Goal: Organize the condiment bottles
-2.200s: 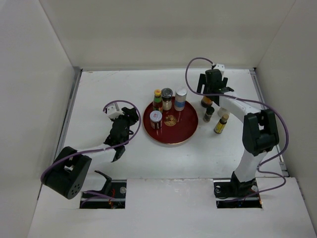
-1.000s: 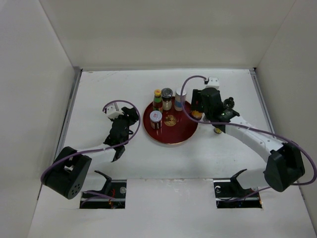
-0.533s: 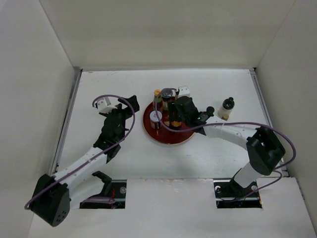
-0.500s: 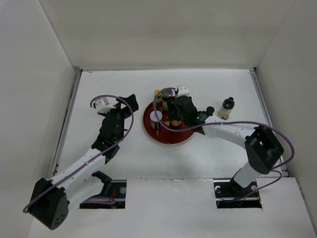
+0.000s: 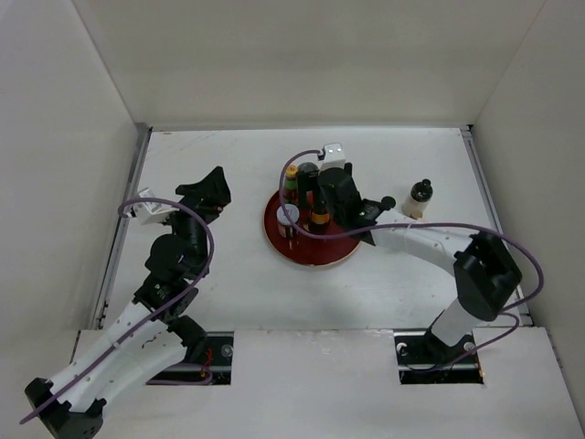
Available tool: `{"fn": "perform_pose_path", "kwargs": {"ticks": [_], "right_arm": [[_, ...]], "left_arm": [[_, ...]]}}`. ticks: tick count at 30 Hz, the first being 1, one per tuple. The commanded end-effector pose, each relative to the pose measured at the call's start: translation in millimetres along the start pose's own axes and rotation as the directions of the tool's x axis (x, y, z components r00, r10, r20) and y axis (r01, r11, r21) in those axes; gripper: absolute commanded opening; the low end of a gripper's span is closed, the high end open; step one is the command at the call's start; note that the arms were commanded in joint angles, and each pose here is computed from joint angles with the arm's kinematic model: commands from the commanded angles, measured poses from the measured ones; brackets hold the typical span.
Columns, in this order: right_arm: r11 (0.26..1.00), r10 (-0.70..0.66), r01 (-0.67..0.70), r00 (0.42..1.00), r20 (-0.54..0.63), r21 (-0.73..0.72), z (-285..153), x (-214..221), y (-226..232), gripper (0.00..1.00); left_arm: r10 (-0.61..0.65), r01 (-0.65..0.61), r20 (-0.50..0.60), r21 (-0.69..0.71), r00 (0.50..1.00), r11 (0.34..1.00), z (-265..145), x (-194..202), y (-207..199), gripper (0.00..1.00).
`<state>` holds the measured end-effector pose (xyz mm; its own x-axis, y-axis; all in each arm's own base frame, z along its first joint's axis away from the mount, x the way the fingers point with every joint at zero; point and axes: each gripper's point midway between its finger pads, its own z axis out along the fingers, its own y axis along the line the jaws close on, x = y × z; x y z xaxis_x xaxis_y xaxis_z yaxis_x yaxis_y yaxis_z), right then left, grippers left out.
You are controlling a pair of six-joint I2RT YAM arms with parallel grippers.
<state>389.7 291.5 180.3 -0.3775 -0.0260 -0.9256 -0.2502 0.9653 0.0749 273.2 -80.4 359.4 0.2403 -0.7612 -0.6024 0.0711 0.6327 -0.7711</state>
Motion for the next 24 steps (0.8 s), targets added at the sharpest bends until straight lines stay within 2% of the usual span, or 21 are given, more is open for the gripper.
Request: {"fn": "perform_pose_path", "kwargs": {"ticks": [1, 4, 6, 10, 16, 19, 24], "right_arm": [[0.994, 0.106, -0.104, 0.98, 0.169, -0.017, -42.0, -62.2, -3.8, 1.0], [0.986, 0.145, -0.157, 0.973, 0.182, 0.054, -68.0, -55.1, -34.0, 1.0], [0.969, 0.161, -0.192, 0.968, 0.192, 0.157, -83.0, -44.5, -68.1, 1.0], [0.914, 0.179, -0.246, 0.958, 0.223, 0.323, -113.4, -27.6, -124.8, 1.0], [0.83, 0.182, -0.279, 0.954, 0.239, 0.482, -150.4, -2.0, -181.6, 1.0], [0.796, 0.192, -0.269, 0.962, 0.195, 0.543, -157.7, 19.1, -202.1, 1.0], [0.804, 0.207, -0.259, 0.966, 0.156, 0.535, -156.3, 26.9, -205.2, 1.0]], "left_arm": [[-0.042, 0.044, 0.048, -0.022, 0.998, 0.999, -7.1, -24.3, -6.8, 1.0], [-0.055, 0.056, 0.049, -0.007, 0.997, 0.998, -9.8, -28.8, -10.7, 1.0], [-0.063, 0.063, 0.044, 0.006, 0.997, 0.998, -10.6, -30.2, -15.1, 1.0], [-0.066, 0.066, 0.031, 0.025, 0.997, 0.998, -9.2, -28.3, -22.4, 1.0], [-0.038, 0.038, 0.012, 0.022, 0.999, 0.999, -2.8, -17.1, -22.1, 1.0], [0.007, -0.007, 0.018, -0.017, 1.0, 1.0, 4.4, -9.4, -6.7, 1.0], [0.096, -0.096, -0.001, -0.098, 0.995, 0.991, 17.0, 19.5, 40.6, 1.0]]}}
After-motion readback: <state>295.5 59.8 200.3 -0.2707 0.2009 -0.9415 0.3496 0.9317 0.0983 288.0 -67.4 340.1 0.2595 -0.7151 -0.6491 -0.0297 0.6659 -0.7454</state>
